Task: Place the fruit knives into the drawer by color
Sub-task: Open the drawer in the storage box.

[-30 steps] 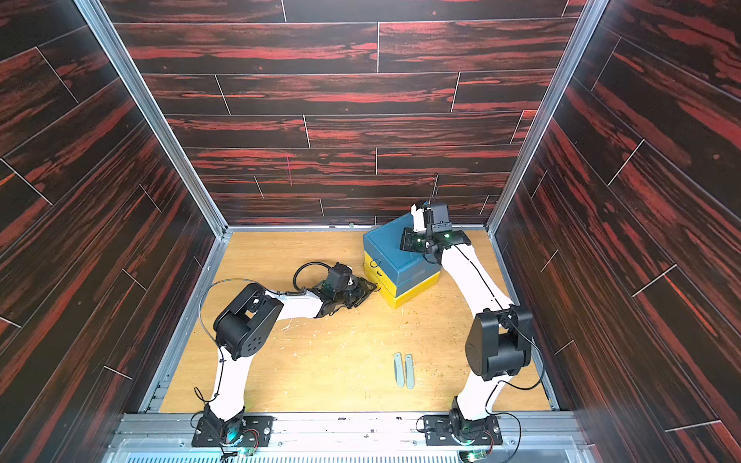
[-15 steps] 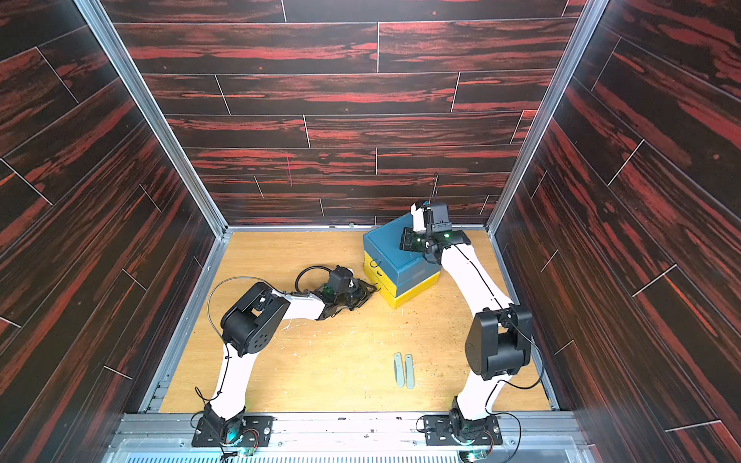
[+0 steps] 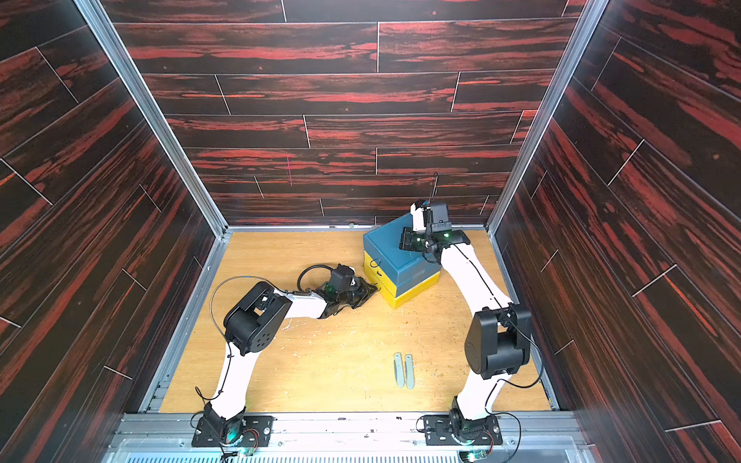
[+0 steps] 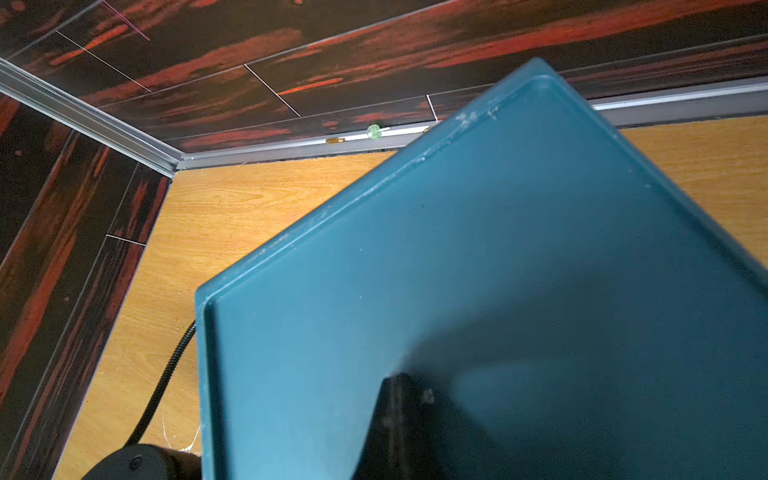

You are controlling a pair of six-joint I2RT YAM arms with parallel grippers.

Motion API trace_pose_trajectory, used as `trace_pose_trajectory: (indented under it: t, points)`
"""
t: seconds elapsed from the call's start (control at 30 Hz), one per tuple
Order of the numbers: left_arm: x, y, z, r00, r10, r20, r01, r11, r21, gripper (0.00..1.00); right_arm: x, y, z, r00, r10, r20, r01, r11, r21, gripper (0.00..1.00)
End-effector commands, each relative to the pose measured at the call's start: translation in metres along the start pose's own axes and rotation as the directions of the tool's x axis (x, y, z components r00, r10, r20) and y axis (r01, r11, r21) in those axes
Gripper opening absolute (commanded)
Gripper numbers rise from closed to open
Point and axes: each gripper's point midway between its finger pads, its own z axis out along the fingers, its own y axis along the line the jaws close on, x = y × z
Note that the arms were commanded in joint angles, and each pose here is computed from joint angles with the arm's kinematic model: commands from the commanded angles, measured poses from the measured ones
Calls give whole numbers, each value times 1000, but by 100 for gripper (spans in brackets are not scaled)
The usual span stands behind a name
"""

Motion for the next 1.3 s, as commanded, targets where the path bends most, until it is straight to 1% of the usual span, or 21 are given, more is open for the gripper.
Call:
trace_pose_trajectory:
  t: [0.0, 0.13, 0.23, 0.87, 1.03, 1.27]
  points:
    - [-5, -4, 3, 1000, 4, 10, -4, 1000, 10, 10, 135, -60, 29, 886, 146, -440, -53, 975, 218, 0]
    - [-5, -8, 0, 1000, 4, 12, -4, 1000, 14, 2, 136, -60, 29, 885, 143, -443, -49, 975, 218, 0]
    - [-5, -10, -5, 1000, 5, 17, -5, 1000, 14, 0, 136, -61, 29, 885, 143, -443, -46, 974, 222, 0]
    - [-2, -26, -52, 998, 44, 50, -44, 999, 1, 0, 140, -67, 29, 879, 153, -451, -42, 968, 248, 0]
    - [4, -11, -64, 998, 40, 48, -38, 999, -36, 0, 139, -65, 29, 880, 153, -450, -45, 969, 243, 0]
    - [15, 16, -78, 999, 3, 39, 0, 996, -92, 0, 138, -63, 27, 882, 153, -445, -48, 970, 237, 0]
